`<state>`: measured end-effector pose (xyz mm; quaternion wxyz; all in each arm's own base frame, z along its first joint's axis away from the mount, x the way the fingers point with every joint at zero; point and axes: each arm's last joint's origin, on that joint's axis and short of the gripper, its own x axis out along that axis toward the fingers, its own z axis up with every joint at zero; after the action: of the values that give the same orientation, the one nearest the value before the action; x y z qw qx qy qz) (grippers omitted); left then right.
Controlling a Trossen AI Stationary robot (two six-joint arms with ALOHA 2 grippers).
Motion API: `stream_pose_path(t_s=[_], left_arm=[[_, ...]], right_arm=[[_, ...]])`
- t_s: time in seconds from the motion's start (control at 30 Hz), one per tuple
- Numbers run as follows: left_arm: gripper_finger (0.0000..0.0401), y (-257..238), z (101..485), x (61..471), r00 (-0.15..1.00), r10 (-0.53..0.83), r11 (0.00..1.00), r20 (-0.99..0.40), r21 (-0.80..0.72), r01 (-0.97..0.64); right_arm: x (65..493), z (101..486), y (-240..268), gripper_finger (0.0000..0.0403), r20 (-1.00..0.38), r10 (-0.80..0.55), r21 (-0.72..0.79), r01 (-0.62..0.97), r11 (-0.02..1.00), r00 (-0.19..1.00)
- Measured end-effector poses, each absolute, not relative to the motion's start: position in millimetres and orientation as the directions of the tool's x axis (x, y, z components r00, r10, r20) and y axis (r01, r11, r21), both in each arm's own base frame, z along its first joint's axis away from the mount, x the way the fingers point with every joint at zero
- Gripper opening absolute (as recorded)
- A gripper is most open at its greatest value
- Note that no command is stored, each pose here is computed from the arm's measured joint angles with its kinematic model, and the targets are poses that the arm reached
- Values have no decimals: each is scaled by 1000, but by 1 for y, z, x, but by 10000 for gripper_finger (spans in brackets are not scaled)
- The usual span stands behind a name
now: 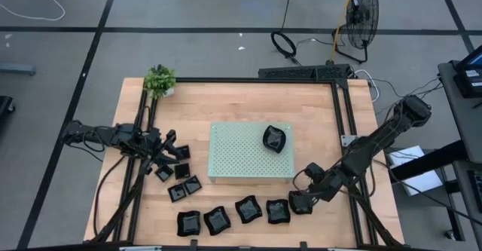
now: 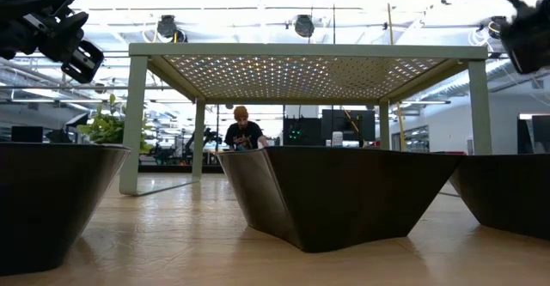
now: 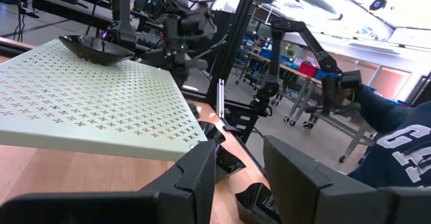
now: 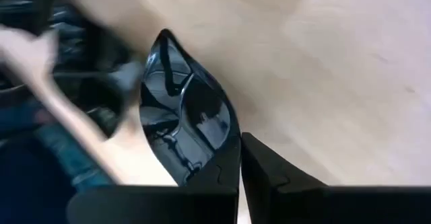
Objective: Pick & Place Mini shaped plates
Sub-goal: Stack the leaf-shaped plate on top of the leaf-shaped plate on the shelf
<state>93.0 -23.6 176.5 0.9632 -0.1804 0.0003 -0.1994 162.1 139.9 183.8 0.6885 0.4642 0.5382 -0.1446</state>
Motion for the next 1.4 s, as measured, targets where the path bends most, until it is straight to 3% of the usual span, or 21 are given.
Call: stream_pose_path(t_s=[0.27,0.5,0.9,1.07,1.4], left_arm=[[129,-24,176,93,920,-384,855,71,-348,384],[129,-24,176,93,920,-384,855,71,-348,384],[129,-24,176,93,920,-384,855,71,-348,384],[129,-24,176,93,921,-384,855,71,-348,384],[129,-24,176,93,920,-384,855,71,-348,384]], right_arm=[[163,207,142,0,-756,429,653,542,529,493],[175,224,145,0,-604,416,760,336,556,680],[207,232,103,0,-500,98,765,385,515,861],[214,247,86,0,-390,44,783,306,541,920],[188,265,49,0,-392,-181,744,426,515,902]])
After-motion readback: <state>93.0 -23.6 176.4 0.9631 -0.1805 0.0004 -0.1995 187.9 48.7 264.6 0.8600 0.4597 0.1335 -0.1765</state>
